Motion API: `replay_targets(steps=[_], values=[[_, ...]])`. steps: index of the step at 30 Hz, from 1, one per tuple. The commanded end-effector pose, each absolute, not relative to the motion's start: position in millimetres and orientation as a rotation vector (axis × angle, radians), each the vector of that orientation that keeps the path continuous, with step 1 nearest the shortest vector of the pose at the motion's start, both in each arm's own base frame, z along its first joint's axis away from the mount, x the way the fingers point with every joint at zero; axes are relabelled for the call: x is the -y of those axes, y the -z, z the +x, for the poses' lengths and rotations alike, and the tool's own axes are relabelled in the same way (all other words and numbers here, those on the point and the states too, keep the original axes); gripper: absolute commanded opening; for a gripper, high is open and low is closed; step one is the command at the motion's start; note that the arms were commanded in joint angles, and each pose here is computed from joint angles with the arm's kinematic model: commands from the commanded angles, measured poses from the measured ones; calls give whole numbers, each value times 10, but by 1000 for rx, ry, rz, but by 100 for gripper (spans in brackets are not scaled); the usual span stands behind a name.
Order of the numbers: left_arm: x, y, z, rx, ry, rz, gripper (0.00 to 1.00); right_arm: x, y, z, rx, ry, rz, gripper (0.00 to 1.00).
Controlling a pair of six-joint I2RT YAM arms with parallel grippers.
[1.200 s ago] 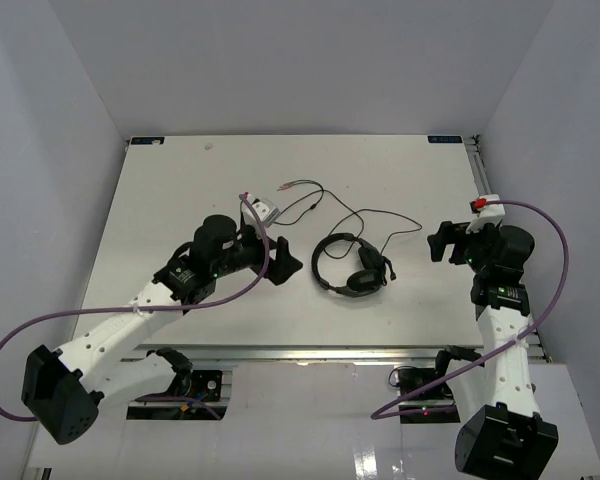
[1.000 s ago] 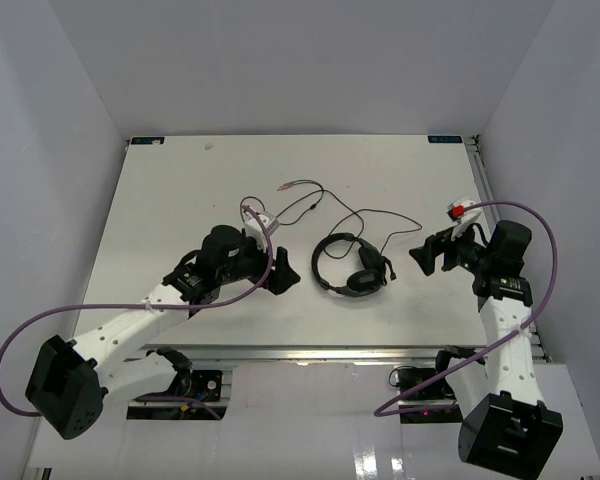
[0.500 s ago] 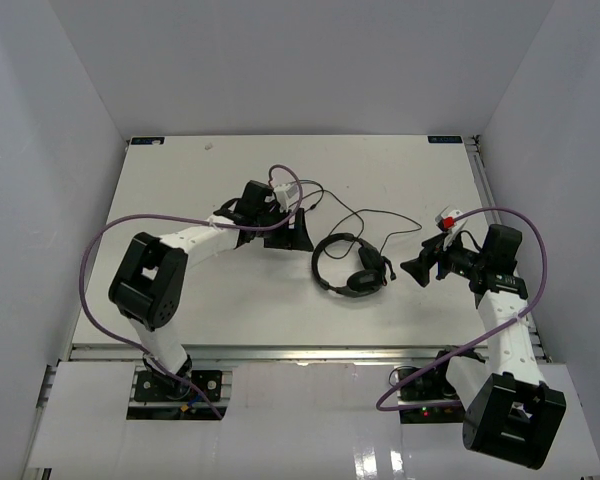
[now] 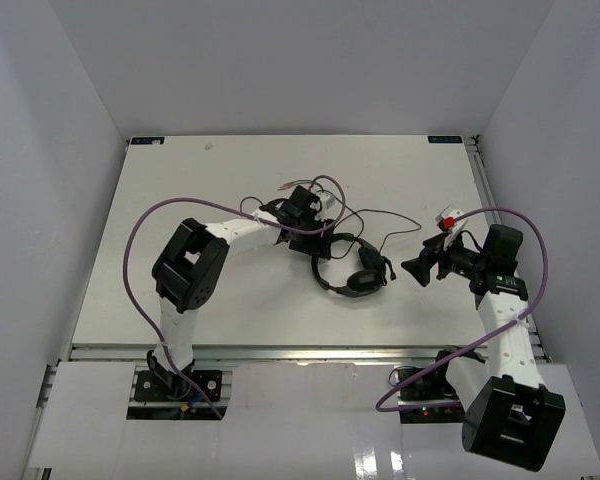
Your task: Wrap the headphones
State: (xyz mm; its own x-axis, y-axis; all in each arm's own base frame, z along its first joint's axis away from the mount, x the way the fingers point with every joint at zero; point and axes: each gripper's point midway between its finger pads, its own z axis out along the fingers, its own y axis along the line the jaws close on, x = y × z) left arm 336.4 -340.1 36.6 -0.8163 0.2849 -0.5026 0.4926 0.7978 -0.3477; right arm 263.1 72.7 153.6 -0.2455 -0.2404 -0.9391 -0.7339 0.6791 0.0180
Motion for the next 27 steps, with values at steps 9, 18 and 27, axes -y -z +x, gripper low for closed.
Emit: replay_targets(steps=[9, 18, 27], values=[[3157, -178, 3530, -2500, 164, 659, 42, -692, -1658, 2687, -1756, -520, -784, 90], [3195, -67, 3436, -2520, 159, 685, 17, -661, -1660, 2698, -1760, -509, -774, 90], [3107, -822, 3545, -2359, 159, 623, 0, -664, -1675, 2684, -1750, -511, -779, 90]])
